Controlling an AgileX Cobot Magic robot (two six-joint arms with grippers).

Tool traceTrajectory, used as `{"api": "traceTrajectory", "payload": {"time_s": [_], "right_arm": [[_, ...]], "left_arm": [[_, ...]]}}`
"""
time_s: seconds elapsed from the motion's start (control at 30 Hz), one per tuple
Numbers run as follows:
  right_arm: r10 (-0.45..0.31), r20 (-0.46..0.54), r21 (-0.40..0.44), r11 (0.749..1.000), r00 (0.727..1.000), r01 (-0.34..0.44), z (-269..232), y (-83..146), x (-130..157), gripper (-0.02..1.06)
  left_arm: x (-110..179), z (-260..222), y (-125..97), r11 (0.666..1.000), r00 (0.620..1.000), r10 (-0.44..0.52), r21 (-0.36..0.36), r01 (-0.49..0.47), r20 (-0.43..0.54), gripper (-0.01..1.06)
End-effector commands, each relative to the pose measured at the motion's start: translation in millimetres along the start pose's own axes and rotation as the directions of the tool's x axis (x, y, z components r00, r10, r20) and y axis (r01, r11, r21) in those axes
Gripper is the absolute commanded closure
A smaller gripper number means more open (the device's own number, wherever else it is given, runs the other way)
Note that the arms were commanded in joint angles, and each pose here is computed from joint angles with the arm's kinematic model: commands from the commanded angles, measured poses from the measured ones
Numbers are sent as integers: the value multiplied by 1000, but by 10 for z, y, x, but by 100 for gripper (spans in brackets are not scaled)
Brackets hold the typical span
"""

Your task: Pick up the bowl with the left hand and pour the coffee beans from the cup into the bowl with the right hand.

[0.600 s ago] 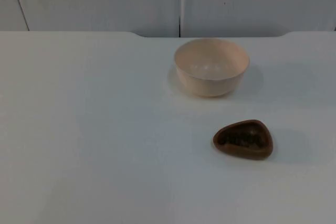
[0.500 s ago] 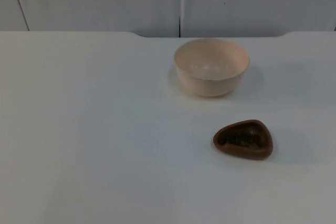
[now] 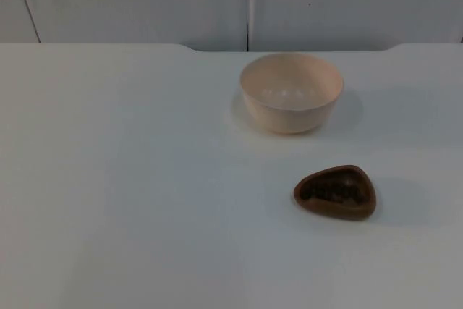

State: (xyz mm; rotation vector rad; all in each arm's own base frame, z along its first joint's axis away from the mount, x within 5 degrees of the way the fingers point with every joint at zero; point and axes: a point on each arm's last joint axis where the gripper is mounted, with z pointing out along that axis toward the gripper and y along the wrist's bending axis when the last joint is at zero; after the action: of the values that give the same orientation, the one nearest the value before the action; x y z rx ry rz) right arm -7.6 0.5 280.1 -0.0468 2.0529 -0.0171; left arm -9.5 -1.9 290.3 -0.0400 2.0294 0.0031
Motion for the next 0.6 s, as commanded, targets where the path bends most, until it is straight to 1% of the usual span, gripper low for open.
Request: {"api": "traceTrajectory", "payload": {"time_s": [0.0,0.27,0.4,0.57], "right_arm": [[6,7,5,1000,1000,-6,1,0,0,-1],[6,7,5,1000,1000,-6,1,0,0,-1],[6,7,5,1000,1000,-6,1,0,0,-1],[6,7,5,1000,1000,-6,1,0,0,-1]], "left_arm": [[-31,-17,-4,1000,1000,-9,3,9,9,0],[-122,-26,-8,1000,1000,-11,7,11,2,0],[-221,-46,-23,1000,1000,-13,22,12,15,0],[-320,-27,-47,998,1000,-28,48,28,0,0]]}}
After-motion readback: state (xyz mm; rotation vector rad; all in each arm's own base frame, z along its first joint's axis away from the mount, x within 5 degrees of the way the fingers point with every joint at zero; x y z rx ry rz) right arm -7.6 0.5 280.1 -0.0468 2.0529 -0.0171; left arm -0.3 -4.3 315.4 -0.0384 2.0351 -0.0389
